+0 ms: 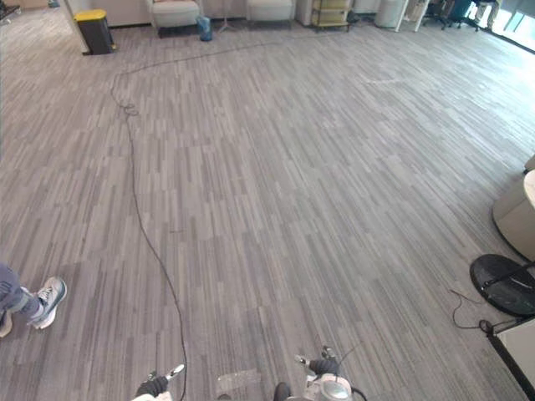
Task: Pick up cushions and gather them together orderly.
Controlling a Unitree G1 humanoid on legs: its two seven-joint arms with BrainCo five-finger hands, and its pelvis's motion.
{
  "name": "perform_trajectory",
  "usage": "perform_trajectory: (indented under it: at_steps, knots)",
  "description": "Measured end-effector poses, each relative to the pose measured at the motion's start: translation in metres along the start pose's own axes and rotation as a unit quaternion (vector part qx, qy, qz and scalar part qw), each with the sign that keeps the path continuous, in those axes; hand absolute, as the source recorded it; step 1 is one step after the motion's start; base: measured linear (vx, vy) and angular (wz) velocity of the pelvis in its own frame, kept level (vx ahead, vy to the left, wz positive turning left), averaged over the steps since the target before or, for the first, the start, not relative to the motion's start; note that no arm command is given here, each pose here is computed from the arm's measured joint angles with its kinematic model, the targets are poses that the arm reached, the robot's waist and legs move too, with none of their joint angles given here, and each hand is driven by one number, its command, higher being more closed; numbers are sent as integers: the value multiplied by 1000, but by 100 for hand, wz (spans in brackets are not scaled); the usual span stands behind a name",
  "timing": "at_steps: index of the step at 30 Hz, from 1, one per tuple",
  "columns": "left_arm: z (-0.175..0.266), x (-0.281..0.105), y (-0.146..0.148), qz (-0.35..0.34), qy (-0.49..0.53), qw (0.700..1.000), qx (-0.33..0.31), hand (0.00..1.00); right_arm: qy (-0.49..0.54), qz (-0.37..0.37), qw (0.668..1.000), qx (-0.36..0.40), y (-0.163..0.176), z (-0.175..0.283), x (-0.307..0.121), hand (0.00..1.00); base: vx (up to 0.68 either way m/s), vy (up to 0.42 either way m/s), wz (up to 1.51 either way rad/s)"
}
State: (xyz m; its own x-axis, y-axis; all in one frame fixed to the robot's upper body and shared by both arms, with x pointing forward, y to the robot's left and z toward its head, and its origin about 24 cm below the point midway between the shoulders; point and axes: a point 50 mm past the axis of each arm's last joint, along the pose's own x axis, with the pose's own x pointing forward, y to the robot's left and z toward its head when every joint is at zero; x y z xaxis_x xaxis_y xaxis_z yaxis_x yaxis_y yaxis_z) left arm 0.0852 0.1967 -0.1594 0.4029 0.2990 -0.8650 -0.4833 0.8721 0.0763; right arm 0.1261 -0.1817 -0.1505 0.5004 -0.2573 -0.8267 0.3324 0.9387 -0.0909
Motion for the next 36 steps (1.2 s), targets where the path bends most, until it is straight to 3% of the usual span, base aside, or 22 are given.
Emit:
perform_trajectory:
  at_steps: [13,36]
  knots:
    - [2,3,-4,-18,8,999,43,0,35,-24,997,61,-9,-8,3,0,2,-2,9]
    - [12,6,-8,-35,-5,996,85,0,33,-21,997,71,-9,-5,4,0,-24,-5,0]
